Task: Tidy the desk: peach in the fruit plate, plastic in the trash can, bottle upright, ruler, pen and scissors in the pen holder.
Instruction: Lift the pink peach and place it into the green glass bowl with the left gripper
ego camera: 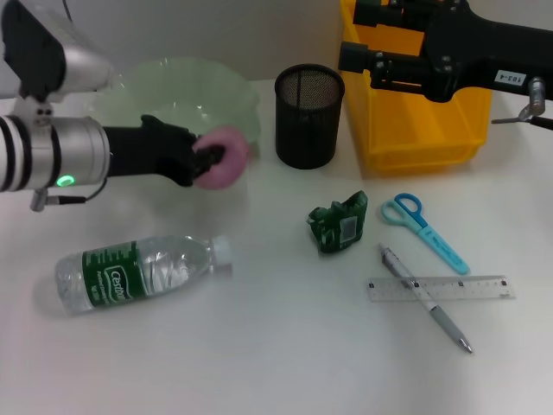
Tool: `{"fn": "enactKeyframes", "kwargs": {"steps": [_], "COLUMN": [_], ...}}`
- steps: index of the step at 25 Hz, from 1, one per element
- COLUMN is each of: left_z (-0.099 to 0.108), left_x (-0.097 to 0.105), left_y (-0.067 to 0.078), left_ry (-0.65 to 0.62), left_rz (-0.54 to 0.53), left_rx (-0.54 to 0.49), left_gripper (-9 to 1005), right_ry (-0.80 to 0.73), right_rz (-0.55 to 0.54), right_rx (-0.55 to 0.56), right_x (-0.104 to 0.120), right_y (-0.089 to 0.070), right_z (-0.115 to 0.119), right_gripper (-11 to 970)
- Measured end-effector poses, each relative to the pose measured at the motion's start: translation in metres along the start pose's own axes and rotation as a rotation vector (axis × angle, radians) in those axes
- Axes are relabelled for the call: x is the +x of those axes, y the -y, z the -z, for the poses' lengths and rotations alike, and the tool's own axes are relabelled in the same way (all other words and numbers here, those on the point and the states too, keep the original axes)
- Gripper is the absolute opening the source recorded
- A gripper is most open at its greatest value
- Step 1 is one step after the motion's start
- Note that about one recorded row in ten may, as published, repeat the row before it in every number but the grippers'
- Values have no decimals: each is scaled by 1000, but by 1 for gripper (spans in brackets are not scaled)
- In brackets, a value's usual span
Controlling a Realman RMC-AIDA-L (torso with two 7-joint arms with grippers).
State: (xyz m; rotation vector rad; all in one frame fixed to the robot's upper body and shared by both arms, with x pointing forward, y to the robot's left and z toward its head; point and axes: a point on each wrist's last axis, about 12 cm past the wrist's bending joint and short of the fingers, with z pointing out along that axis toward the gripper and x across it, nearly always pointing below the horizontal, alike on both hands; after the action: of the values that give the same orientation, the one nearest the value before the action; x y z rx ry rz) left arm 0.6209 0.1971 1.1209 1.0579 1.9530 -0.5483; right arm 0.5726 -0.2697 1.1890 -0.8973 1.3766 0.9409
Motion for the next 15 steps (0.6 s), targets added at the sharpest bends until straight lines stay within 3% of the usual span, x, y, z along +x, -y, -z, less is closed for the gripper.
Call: {"fn": "enactKeyframes", "kwargs": {"steps": [10, 15], "left_z": [22, 17], "left_x": [-12, -9], "left_y": [-13, -22], "left_ry": [100, 98], "left_rz": [-20, -9], "left_rx": [-84, -165], "left_gripper": [176, 177], "right_ry": [0, -2], "right_rz": [-2, -2], "right_rx": [0, -3], "right_x": [1, 1], "right_y": [0, -1], "right_z": [0, -1], "right_gripper": [684, 684]}}
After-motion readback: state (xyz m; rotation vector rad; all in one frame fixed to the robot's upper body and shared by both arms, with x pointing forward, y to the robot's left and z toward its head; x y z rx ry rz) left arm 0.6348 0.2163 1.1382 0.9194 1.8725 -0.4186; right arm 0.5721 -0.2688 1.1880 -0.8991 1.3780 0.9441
